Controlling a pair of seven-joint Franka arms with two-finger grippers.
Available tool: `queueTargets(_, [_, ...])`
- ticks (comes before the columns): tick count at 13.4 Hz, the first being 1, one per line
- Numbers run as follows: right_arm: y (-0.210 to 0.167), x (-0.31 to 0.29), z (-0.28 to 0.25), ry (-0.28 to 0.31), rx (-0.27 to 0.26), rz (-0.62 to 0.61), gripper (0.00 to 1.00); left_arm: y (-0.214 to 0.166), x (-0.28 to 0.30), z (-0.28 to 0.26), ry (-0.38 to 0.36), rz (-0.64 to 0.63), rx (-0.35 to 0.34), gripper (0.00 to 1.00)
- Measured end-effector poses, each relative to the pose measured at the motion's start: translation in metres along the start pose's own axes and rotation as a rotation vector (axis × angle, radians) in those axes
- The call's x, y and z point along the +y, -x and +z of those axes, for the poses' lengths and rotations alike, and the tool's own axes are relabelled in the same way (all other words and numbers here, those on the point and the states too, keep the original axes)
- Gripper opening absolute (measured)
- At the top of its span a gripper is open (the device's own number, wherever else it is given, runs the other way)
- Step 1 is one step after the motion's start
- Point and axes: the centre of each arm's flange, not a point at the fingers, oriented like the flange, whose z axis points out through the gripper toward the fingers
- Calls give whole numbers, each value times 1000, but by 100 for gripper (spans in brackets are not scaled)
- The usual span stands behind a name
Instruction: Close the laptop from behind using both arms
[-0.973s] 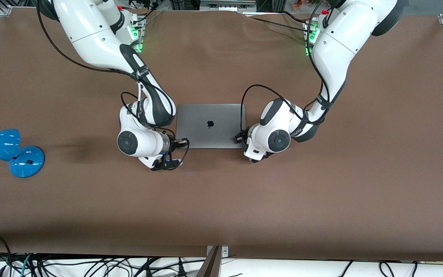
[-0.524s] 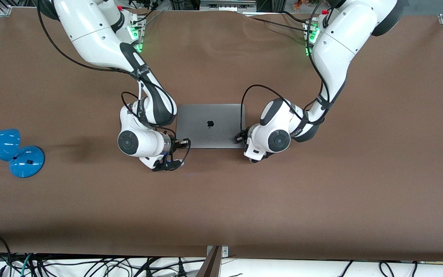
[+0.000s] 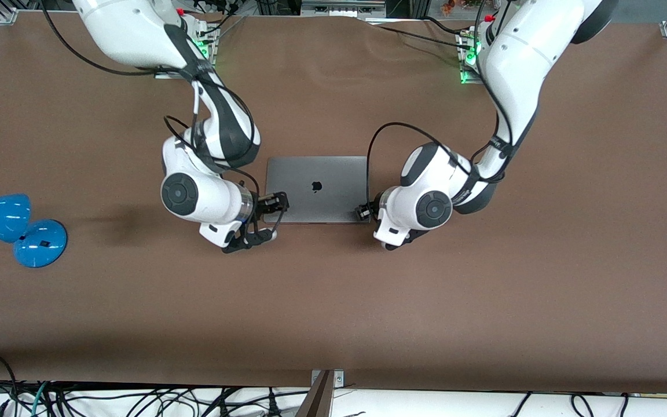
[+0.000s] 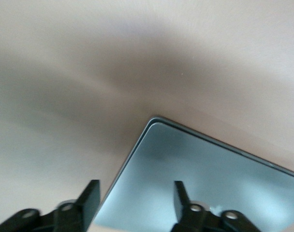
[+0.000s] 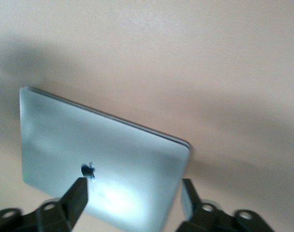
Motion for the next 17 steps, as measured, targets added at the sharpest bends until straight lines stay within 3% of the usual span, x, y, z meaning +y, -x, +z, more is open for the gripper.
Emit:
queueTargets(1, [7, 4, -24, 48, -7, -8, 100, 7, -4, -26, -30, 23, 40, 89])
queueTargets(2, [16, 11, -52, 88, -6, 21, 100, 16, -9, -51, -59, 49, 71, 97])
queueTargets(3, [26, 23, -83, 110, -1, 86, 100, 26, -14, -76, -77, 86, 90, 100])
queueTargets(6, [66, 62, -173, 157, 12, 262, 100, 46, -39, -148, -87, 160, 131, 100])
queueTargets(10, [112, 71, -249, 250, 71, 291, 100, 33, -107, -232, -94, 231, 165, 100])
queueTargets(13, [142, 73, -291, 251, 116, 319, 100, 19, -177, -272, -136, 320, 193, 100])
queueTargets(17, [175, 107, -332, 245, 158, 398, 100, 37, -241, -315, -157, 341, 238, 100])
